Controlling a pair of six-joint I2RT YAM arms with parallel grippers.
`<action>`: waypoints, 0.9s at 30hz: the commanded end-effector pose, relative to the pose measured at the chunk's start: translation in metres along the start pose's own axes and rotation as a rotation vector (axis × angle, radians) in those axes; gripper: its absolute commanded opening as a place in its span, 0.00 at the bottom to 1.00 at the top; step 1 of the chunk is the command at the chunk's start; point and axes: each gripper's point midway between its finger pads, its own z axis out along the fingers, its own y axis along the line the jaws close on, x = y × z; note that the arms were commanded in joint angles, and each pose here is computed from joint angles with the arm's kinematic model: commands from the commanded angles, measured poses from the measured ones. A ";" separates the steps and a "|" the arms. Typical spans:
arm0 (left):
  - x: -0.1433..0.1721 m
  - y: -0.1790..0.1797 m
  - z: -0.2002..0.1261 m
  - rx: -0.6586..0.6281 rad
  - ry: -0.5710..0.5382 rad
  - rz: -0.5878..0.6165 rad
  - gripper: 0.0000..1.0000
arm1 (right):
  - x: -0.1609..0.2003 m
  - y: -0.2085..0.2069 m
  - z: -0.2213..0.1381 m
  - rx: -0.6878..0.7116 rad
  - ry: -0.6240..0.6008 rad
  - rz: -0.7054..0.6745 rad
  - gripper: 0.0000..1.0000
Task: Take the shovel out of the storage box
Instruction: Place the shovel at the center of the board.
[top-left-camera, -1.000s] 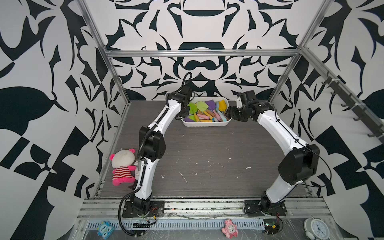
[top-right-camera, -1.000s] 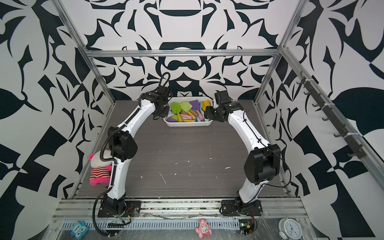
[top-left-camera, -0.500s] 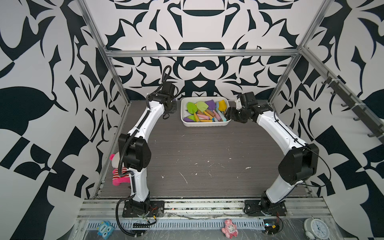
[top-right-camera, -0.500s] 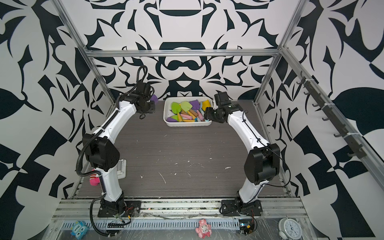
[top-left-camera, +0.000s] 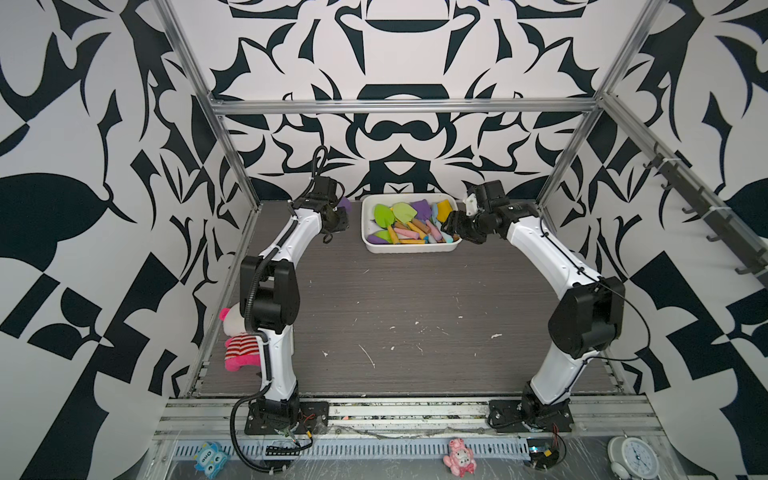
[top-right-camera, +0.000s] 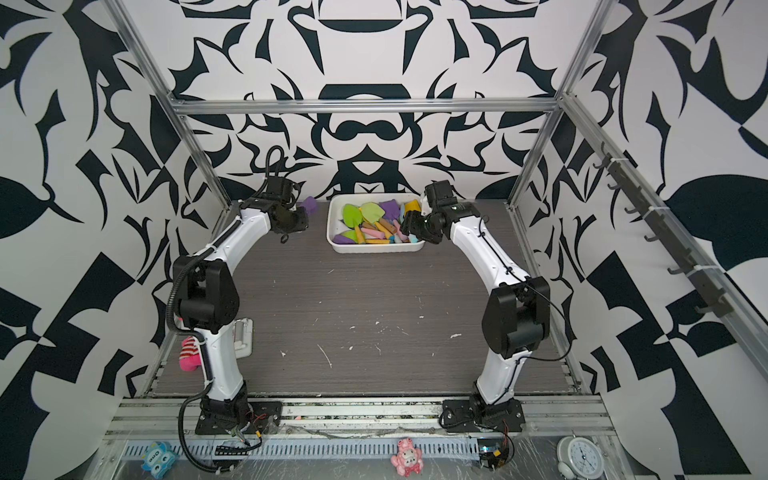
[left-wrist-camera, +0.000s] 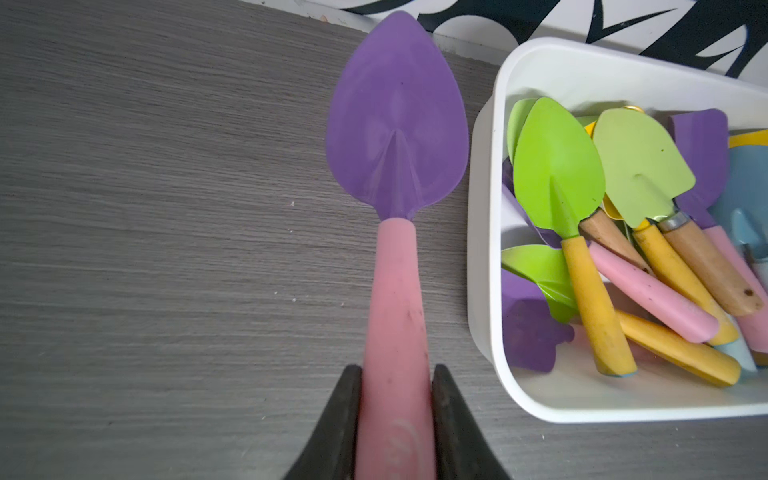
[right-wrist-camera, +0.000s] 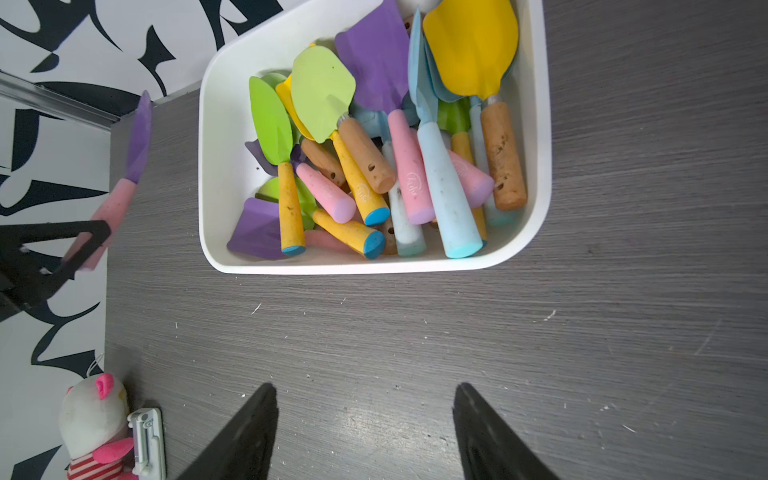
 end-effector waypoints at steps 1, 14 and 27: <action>0.007 0.003 0.027 0.010 0.023 -0.028 0.00 | -0.013 0.024 -0.009 -0.064 -0.033 -0.005 0.70; 0.027 0.009 0.079 0.008 0.060 -0.044 0.03 | -0.018 0.071 0.038 -0.126 0.037 -0.045 0.70; 0.041 0.009 0.090 0.034 0.068 -0.048 0.23 | -0.018 0.103 0.107 -0.146 0.099 -0.095 0.70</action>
